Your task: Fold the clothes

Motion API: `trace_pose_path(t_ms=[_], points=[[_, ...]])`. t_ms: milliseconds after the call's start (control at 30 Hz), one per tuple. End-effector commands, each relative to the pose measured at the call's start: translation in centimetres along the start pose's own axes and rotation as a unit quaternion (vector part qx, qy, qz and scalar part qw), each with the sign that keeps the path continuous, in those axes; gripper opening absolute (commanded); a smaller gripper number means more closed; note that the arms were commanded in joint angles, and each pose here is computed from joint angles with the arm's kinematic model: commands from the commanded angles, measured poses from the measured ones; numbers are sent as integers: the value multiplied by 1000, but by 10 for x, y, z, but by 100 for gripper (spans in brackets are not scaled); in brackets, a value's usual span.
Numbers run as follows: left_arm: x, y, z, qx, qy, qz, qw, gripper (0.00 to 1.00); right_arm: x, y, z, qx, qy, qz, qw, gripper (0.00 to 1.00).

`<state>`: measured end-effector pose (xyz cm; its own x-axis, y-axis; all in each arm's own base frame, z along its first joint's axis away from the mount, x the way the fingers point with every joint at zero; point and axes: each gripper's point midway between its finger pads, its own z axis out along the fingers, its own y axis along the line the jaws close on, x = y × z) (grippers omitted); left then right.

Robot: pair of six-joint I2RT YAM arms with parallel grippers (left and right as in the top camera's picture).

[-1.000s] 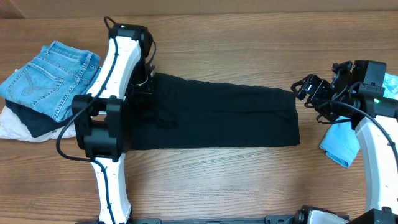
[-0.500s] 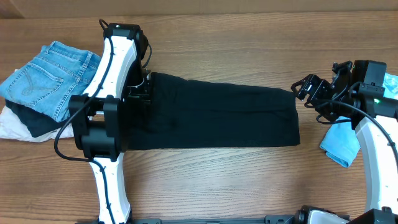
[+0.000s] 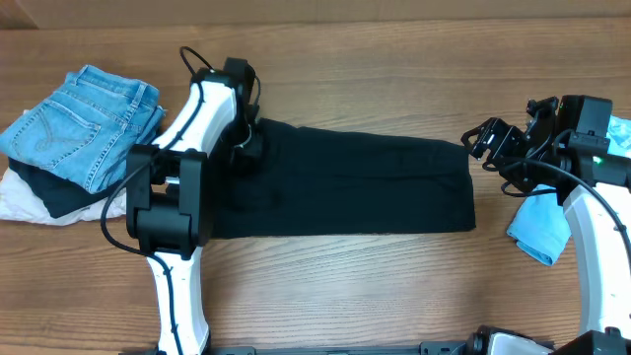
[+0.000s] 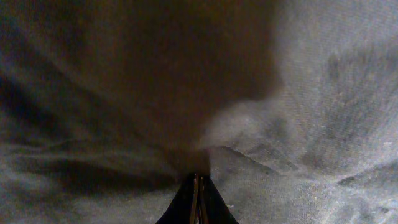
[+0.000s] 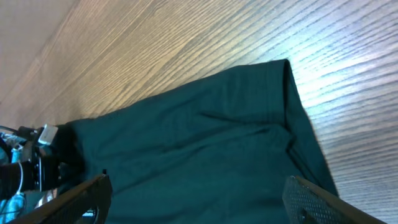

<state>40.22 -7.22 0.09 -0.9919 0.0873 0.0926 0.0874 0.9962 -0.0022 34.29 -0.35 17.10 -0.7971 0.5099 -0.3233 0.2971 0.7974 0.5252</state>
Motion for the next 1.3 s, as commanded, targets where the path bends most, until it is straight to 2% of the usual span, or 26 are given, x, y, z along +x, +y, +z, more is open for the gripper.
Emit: trace_pose_path(t_ms=[0,167,333,433,567,800,900,933,1000,1100,1133,1167,1200,1233,1267], points=[[48,-6,17,7,95,-22,995,4,-3,1,-6,2,-11,-7,1000,92],[84,0,-15,-3,167,-28,986,4,-5,1,-6,1,-14,-8,1000,92],[71,11,-29,-6,130,-38,991,4,-5,2,-6,1,-15,-8,1000,92],[80,9,-30,-2,148,-37,988,4,-4,1,-6,1,-14,-8,1000,92],[103,-5,-27,-9,191,-18,981,4,-5,1,-6,2,-15,-8,1000,92],[126,-45,-37,-5,216,17,976,4,-5,-3,-6,13,-17,-7,1000,92],[133,-62,-41,-20,212,43,976,4,-5,-3,-6,13,-18,-7,1000,93],[132,-60,-40,-47,204,39,977,4,-5,-3,-6,13,-18,-7,1000,93],[123,-43,-44,-125,169,17,978,4,-5,-3,-6,13,-18,-7,1000,93],[102,-24,-63,-172,91,-5,981,4,-6,-3,-6,13,-19,-7,1000,92],[94,-17,-71,-178,63,-18,982,4,-6,-1,-5,9,-19,-8,1000,81],[86,-9,-79,-173,35,-35,984,4,-6,5,-3,-3,-17,-13,1000,34],[78,-2,-88,-159,9,-54,986,4,-6,14,1,-21,-13,-22,999,11],[71,4,-95,-140,-12,-73,987,4,-5,20,8,-29,-8,-32,999,4],[65,7,-101,-117,-30,-82,989,4,-2,25,17,-32,1,-40,999,4]])
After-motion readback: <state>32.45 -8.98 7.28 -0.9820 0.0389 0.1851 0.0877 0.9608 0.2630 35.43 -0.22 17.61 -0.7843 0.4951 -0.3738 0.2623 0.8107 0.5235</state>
